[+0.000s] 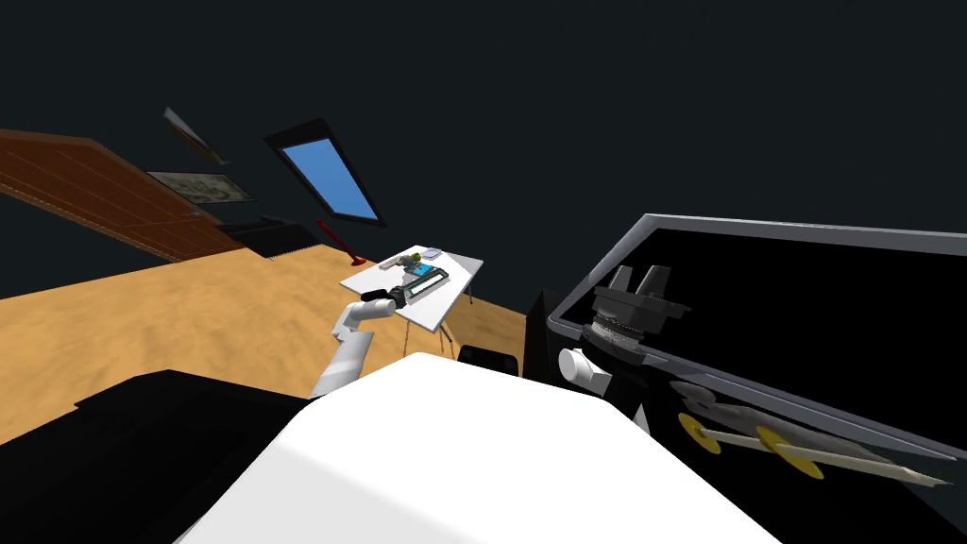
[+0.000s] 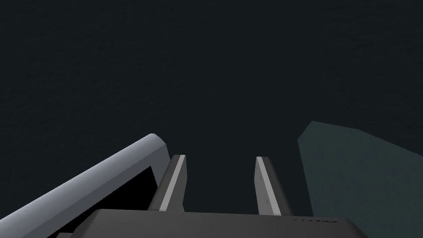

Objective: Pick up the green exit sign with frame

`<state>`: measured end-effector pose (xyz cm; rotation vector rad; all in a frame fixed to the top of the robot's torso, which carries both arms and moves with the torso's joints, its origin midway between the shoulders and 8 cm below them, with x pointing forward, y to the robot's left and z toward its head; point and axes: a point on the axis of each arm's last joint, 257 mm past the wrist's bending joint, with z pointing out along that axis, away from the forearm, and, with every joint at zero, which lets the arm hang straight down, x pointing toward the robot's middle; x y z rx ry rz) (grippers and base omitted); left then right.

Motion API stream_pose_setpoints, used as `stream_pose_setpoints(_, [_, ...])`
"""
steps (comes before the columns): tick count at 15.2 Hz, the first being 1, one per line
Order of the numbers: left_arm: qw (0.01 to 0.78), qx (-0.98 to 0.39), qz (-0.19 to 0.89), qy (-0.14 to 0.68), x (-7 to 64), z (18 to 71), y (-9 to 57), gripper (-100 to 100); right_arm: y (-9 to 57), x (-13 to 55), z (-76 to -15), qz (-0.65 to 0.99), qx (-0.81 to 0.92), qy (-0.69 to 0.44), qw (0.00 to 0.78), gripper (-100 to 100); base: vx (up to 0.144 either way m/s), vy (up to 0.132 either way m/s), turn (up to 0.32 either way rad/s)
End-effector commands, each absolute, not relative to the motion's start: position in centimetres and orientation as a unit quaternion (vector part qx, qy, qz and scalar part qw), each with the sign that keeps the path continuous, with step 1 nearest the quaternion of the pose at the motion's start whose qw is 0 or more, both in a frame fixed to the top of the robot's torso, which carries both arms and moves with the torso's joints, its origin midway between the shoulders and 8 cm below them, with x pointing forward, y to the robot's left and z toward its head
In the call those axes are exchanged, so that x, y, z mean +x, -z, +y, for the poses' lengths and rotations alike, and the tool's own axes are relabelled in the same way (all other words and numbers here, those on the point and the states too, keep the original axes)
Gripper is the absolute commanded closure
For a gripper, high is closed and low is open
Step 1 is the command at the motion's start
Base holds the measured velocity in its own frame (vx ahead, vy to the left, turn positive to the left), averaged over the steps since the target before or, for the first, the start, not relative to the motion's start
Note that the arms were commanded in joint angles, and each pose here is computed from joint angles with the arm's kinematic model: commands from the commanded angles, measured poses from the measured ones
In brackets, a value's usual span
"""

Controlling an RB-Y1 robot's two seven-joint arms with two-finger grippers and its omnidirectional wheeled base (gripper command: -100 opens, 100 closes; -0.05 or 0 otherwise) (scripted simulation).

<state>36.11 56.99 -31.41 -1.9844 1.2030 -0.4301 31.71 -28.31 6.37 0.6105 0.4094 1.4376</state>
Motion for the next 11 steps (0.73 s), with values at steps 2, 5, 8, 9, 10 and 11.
stream_pose_setpoints(2, [0.350, -0.804, 0.456, 0.152, 34.6, 57.6, 32.8, -100, -6.4, 31.7, -28.3, 0.183, 0.273, -0.643, 0.691, 0, 0.173, -0.072, 0.089])
stream_pose_setpoints(5, [0.327, -0.823, 0.443, 0.142, 33.5, 58.1, 33.8, -100, -6.4, 31.7, -28.3, 0.183, 0.273, -0.643, 0.691, 0, 0.174, -0.055, 0.013])
stream_pose_setpoints(8, [0.304, -0.840, 0.429, 0.133, 32.4, 58.3, 34.7, -100, -6.4, 31.7, -28.3, 0.183, 0.273, -0.643, 0.691, 0, 0.145, 0.000, 0.036])
stream_pose_setpoints(9, [0.285, -0.855, 0.415, 0.127, 31.5, 58.6, 35.3, -100, -6.4, 31.7, -28.3, 0.183, 0.273, -0.643, 0.691, 0, 0.154, 0.008, 0.106])
stream_pose_setpoints(10, [0.281, -0.856, 0.415, 0.124, 31.3, 58.5, 35.5, -100, -6.4, 31.7, -28.3, 0.183, 0.273, -0.643, 0.691, 0, 0.152, -0.003, -0.032])
stream_pose_setpoints(11, [0.281, -0.856, 0.415, 0.124, 31.3, 58.5, 35.5, -100, -6.4, 31.7, -28.3, 0.183, 0.273, -0.643, 0.691, 0, 0.109, -0.003, -0.039])
